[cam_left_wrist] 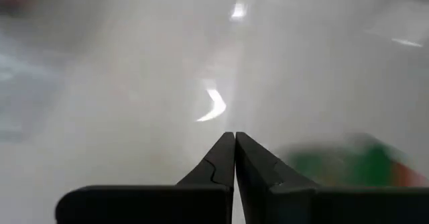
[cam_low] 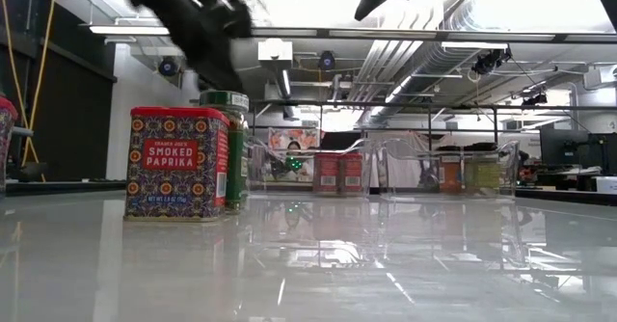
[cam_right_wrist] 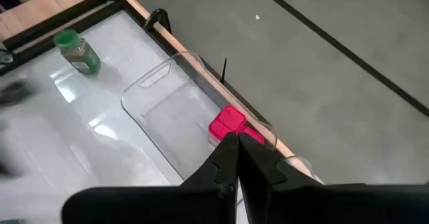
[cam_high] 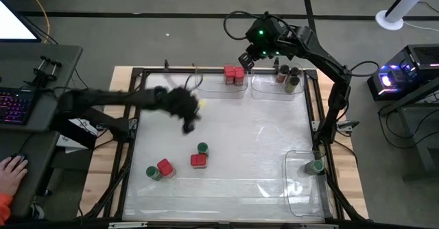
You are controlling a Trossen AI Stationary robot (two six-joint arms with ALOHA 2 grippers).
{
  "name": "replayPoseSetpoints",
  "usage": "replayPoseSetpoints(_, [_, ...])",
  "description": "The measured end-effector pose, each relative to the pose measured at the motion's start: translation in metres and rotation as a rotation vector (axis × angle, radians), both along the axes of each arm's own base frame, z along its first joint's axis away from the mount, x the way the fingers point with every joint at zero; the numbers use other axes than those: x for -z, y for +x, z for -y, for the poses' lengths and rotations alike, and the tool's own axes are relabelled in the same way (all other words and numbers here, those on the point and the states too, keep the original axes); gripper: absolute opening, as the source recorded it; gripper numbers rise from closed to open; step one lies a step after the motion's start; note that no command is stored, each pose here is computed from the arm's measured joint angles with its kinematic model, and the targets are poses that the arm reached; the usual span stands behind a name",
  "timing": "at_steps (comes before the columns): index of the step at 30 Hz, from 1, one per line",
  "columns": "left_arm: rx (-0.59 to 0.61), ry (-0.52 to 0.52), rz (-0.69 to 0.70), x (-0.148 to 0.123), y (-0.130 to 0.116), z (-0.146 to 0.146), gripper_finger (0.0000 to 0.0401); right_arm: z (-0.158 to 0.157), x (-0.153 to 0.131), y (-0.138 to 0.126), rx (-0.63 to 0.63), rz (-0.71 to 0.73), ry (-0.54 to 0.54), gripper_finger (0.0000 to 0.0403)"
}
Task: Sort spices by type
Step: Put the red seasoning can into the left transparent bin
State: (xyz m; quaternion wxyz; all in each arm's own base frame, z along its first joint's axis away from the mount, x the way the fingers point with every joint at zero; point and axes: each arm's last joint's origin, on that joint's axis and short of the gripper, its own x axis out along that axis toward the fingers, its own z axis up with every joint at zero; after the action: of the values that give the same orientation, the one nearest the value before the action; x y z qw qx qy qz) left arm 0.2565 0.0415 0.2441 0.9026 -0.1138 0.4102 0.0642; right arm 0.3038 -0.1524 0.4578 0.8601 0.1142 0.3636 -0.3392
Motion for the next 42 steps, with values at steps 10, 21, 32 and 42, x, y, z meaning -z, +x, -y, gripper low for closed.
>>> replayPoseSetpoints(10, [0.176, -0.196, 0.016, -0.055, -0.048, 0.063, 0.0054, 0.000, 0.000, 0.000, -0.015, -0.009, -0.006, 0.0000])
replayPoseSetpoints(21, [0.363, -0.042, -0.153, -0.072, -0.021, 0.081, 0.0248, 0.000, 0.001, 0.000, -0.014, -0.012, 0.003, 0.0000])
replayPoseSetpoints(32, [0.248, -0.176, -0.353, -0.012, 0.022, 0.143, 0.0317, -0.003, 0.004, -0.003, -0.068, -0.052, 0.036, 0.0000])
replayPoseSetpoints(42, [0.121, 0.065, -0.358, 0.017, 0.032, 0.164, 0.0316, -0.003, 0.003, -0.002, -0.087, -0.057, 0.026, 0.0000])
